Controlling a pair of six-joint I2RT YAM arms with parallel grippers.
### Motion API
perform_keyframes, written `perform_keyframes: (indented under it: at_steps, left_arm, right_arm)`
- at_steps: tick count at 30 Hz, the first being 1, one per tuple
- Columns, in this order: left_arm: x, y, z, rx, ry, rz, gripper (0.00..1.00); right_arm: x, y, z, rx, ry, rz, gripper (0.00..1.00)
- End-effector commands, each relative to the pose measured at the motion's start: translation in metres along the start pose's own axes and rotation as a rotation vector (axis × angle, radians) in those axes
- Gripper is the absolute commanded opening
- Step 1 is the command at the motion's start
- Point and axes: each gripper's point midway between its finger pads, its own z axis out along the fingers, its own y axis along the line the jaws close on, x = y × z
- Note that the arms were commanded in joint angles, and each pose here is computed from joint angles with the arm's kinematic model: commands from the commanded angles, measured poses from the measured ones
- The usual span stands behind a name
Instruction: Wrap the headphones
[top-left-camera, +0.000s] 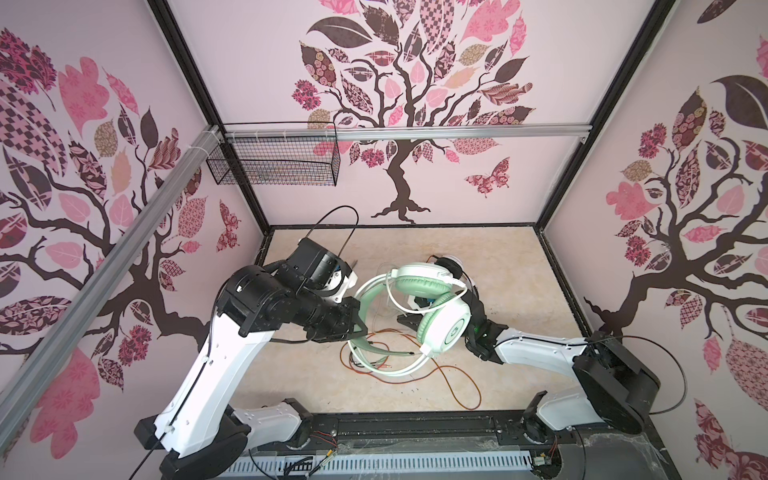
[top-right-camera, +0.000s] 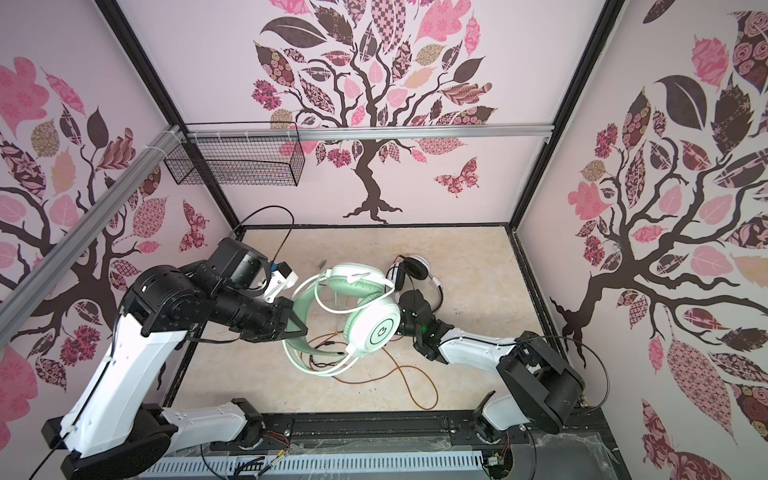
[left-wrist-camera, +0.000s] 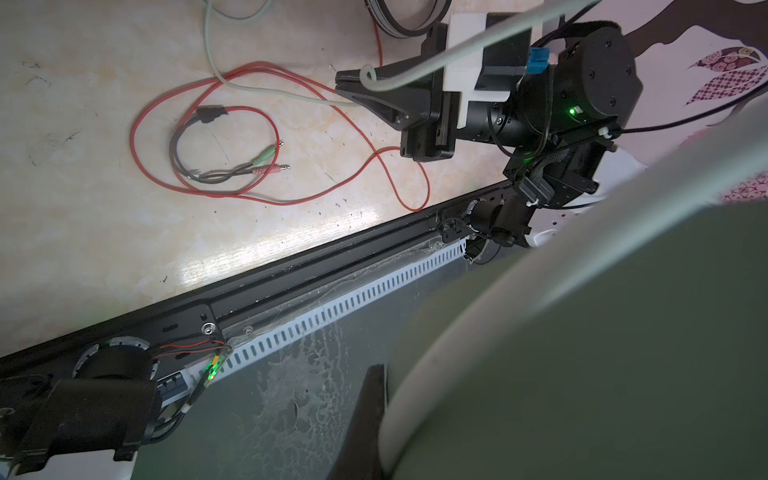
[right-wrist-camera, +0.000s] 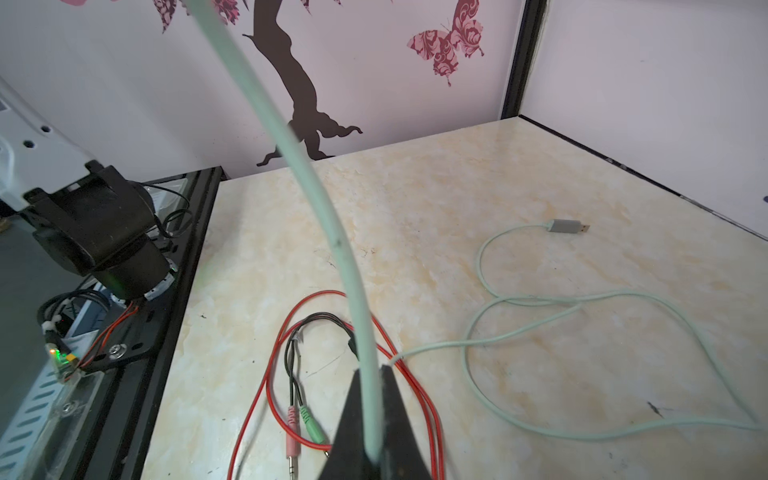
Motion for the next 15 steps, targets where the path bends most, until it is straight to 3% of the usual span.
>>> perform_keyframes:
  at_steps: [1, 6, 15]
  left_arm:
    - [0.012, 0.004, -0.014, -0.011, 0.001, 0.016, 0.00]
    - [0.013, 0.005, -0.017, -0.011, -0.011, 0.019, 0.00]
    - [0.005, -0.010, -0.027, 0.066, -0.057, 0.017, 0.00]
  right_arm:
    - [-0.021, -0.027, 0.002, 0.140, -0.039, 0.051, 0.00]
    - [0.003, -0.061, -0.001, 0.286, 0.071, 0.143, 0.00]
    - [0.051, -0.069, 0.002, 0.333, 0.206, 0.247, 0.00]
